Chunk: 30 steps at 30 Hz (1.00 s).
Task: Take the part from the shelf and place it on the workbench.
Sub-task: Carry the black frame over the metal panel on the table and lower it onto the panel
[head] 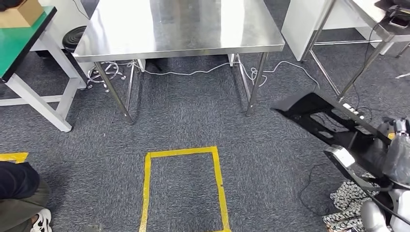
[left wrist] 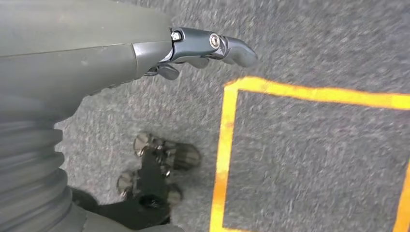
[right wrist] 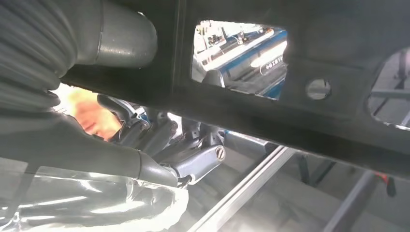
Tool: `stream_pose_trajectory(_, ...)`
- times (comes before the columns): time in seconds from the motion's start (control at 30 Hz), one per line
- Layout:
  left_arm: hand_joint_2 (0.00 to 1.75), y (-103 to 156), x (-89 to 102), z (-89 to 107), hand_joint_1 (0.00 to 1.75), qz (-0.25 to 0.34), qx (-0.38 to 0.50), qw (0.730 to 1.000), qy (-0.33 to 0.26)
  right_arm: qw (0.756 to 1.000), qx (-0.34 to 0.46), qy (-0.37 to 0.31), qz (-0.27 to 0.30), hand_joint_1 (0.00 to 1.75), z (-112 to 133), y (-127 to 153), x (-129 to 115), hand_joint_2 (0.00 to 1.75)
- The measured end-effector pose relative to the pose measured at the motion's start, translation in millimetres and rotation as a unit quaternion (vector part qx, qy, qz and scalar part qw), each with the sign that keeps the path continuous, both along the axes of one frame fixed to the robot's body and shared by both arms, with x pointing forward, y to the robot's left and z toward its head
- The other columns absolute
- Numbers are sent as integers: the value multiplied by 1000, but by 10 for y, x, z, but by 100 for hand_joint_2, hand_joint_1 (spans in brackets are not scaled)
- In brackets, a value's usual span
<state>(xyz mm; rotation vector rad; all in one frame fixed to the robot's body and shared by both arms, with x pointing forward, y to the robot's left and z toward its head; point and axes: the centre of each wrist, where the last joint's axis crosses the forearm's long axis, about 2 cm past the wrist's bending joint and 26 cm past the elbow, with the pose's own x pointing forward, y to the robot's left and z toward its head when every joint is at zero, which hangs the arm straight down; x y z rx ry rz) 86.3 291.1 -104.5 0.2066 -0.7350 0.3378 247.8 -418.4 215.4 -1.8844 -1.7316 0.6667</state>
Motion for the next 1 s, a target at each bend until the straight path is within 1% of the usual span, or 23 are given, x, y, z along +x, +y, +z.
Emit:
stream_pose_trajectory(0.23,175,-67,5,2,0,-1,-7,1000,2,1000,10,3,5,175,-31,-9,14,175)
stream_pose_trajectory(0.37,175,-53,10,2,0,-1,-6,1000,2,999,33,3,16,175,-60,16,25,175)
stream_pose_trajectory(0.57,175,-56,8,2,0,-2,-5,1000,2,999,46,2,24,175,-70,31,30,175)
stream_pose_trajectory(1.0,175,-6,26,5,0,-2,0,1000,0,998,51,7,27,175,-105,40,-6,175)
